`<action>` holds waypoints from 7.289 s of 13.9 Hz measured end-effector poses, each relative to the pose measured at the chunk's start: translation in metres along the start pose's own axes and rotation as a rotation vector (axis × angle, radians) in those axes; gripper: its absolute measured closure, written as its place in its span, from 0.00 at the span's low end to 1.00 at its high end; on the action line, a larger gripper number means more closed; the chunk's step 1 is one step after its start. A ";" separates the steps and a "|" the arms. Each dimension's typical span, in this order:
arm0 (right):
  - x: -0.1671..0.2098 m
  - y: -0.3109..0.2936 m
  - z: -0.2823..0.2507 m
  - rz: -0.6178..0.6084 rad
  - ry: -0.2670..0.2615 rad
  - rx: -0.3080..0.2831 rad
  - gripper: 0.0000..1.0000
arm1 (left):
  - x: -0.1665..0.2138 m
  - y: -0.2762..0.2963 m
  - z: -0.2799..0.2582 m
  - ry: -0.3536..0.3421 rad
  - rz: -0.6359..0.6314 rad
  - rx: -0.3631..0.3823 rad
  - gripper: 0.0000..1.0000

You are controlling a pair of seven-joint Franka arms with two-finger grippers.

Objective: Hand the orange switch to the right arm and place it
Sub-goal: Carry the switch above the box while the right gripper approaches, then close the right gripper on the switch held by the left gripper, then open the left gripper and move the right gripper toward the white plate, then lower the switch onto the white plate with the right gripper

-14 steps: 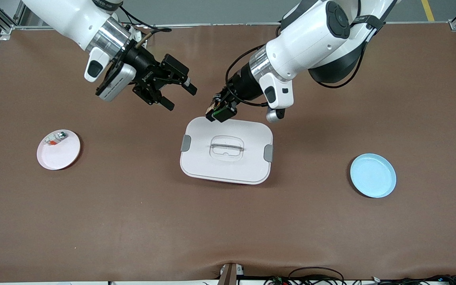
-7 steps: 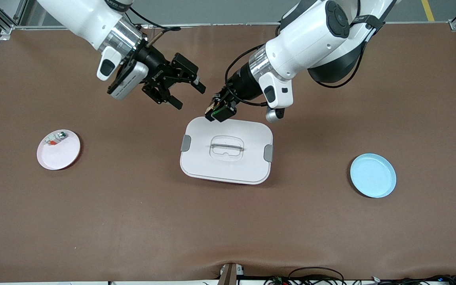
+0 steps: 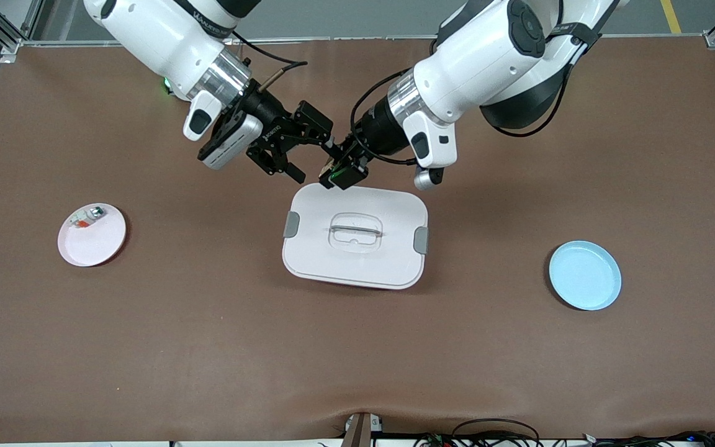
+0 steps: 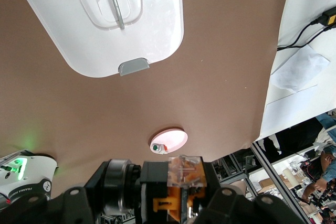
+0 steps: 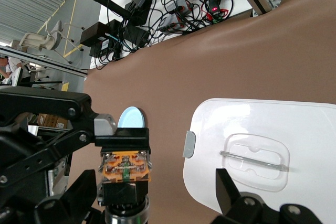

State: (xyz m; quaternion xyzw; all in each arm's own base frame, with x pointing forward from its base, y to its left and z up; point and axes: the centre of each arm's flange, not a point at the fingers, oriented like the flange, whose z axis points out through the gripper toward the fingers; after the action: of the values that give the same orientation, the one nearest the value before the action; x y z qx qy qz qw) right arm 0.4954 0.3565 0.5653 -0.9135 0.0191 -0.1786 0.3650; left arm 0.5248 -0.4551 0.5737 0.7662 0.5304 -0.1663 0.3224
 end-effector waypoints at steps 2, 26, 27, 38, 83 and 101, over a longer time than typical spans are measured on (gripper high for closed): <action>0.001 -0.001 -0.002 0.020 0.001 0.016 0.00 | 0.000 0.000 0.000 0.000 0.000 -0.001 0.27; 0.006 -0.016 0.010 0.037 0.012 0.054 0.59 | 0.000 0.003 -0.003 -0.005 -0.002 -0.012 0.27; 0.006 -0.016 0.010 0.035 0.012 0.055 0.59 | 0.000 0.003 -0.003 -0.006 -0.002 -0.013 0.27; 0.042 0.027 -0.006 -0.146 -0.065 -0.024 0.59 | 0.044 0.013 -0.027 0.054 -0.049 0.040 0.00; 0.103 0.316 -0.175 -1.124 -0.840 -0.468 0.59 | 0.397 -0.059 -0.269 0.474 1.093 0.540 0.00; 0.047 0.492 -0.187 -1.439 -0.874 -0.416 0.59 | 0.332 -0.053 -0.313 0.532 1.119 0.536 0.00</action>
State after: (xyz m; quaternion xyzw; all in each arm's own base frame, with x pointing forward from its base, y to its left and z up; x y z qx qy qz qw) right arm 0.5226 -0.1350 0.3737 -0.7387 -0.6730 0.0079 -0.0366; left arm 0.5754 0.0011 0.5895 0.9939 0.0555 0.0942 0.0170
